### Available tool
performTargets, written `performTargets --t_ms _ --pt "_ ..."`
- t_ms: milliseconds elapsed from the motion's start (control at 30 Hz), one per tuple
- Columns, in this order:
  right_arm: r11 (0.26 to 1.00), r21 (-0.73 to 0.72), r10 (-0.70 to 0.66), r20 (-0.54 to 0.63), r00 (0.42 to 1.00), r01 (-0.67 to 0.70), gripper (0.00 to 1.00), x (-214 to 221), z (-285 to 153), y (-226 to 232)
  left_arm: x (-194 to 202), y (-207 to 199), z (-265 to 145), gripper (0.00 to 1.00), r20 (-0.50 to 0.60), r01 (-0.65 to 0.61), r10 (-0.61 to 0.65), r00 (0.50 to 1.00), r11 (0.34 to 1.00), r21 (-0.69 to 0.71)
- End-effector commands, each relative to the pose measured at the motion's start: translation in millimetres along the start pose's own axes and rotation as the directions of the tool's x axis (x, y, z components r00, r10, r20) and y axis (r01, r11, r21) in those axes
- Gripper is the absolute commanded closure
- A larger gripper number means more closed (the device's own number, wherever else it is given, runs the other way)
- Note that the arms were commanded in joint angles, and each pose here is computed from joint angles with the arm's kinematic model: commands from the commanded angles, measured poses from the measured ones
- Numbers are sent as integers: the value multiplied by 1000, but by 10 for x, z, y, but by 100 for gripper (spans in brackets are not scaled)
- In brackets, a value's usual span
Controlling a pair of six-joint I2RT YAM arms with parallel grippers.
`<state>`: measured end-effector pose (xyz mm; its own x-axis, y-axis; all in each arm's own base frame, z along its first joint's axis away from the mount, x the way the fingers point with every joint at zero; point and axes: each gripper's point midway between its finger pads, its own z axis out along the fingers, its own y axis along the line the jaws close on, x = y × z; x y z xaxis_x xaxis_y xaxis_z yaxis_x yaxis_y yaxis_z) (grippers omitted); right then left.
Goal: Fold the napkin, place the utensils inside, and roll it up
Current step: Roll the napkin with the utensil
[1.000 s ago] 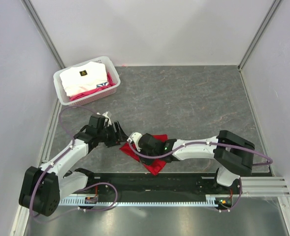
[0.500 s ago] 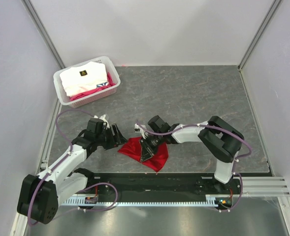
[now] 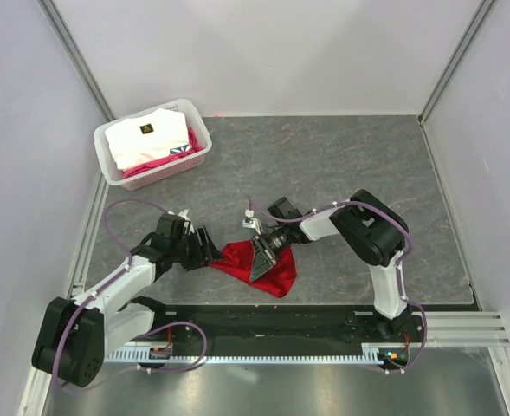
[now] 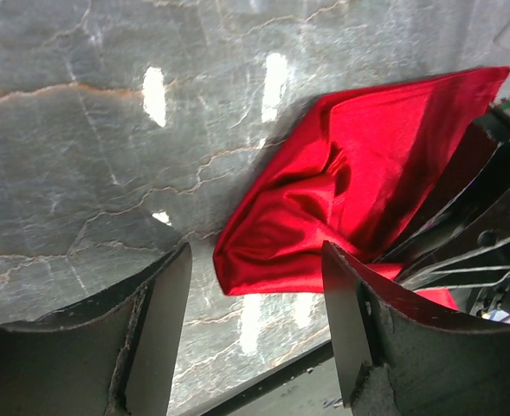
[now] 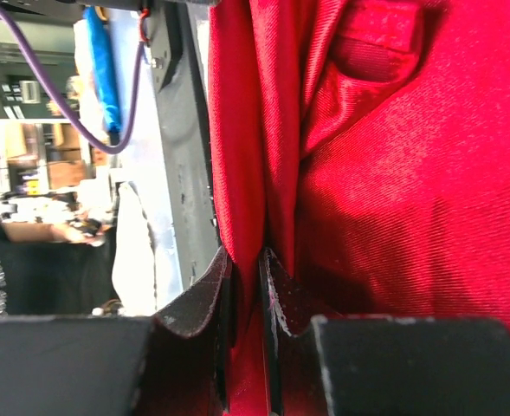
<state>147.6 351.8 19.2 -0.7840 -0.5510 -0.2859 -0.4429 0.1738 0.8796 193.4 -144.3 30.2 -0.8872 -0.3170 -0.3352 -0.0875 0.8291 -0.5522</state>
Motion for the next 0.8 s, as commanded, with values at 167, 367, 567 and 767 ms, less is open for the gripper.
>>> performTargets --t_ms 167,367,567,767 --pt "980 196 28 46 999 -37 95 12 -57 -663 62 -59 11 31 2 2 -2 1000 998 66" --pt "972 235 16 58 998 -29 94 -14 -87 -710 125 22 105 52 -31 28 -27 999 999 41" --pt "970 244 7 57 998 -21 93 -18 -87 -721 68 20 191 61 -45 40 -39 998 999 24" --pt "964 266 -11 57 998 -5 93 -27 -110 -726 35 24 224 84 -57 47 -46 997 999 4"
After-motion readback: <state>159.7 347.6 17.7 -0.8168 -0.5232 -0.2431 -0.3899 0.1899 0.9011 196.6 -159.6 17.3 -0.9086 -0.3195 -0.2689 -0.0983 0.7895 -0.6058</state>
